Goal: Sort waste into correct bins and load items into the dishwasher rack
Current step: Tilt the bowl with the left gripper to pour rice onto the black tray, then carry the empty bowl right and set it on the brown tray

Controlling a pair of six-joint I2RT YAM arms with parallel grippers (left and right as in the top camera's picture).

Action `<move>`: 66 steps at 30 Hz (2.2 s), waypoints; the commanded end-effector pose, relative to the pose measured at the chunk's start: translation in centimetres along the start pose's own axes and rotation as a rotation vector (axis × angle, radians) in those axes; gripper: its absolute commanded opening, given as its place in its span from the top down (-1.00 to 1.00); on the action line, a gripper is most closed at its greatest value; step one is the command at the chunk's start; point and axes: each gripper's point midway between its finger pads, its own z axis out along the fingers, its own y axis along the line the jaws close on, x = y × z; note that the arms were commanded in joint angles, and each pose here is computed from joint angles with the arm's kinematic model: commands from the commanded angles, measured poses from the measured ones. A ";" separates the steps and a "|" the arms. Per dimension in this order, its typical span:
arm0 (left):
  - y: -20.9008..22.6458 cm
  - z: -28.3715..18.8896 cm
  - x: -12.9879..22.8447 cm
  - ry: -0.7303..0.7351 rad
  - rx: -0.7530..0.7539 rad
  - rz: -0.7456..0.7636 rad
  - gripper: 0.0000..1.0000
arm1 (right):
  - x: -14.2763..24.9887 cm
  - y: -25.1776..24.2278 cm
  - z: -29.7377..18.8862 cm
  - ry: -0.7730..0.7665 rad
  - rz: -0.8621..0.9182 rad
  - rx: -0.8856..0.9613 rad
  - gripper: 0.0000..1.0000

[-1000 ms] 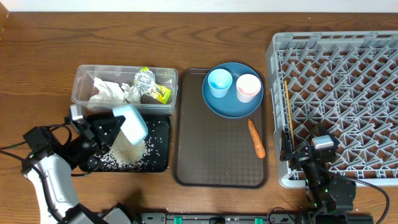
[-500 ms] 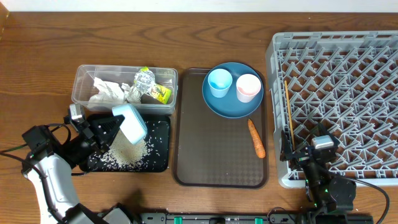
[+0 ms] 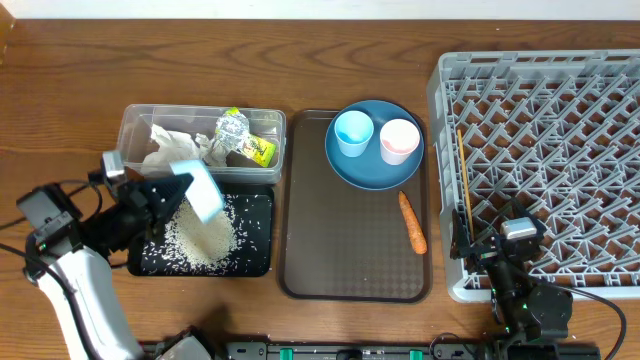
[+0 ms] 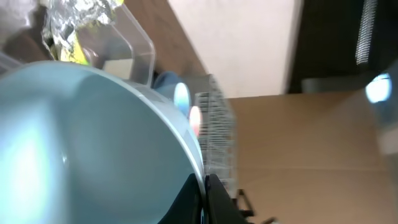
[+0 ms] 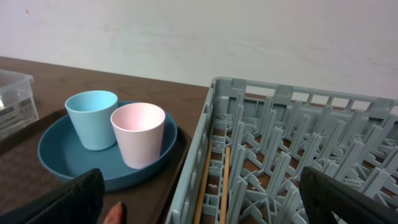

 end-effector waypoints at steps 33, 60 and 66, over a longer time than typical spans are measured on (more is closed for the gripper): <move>-1.6 6.7 11.6 0.085 -0.675 0.790 0.88 | 0.0 0.1 0.0 -0.001 -0.010 -0.003 -0.99; 3.9 14.6 26.9 0.503 -0.711 0.839 0.88 | 0.0 0.1 0.0 -0.001 -0.009 -0.003 -0.99; 5.1 14.8 27.7 0.545 -0.736 0.834 0.88 | 0.0 0.1 0.0 -0.001 -0.009 -0.003 -0.99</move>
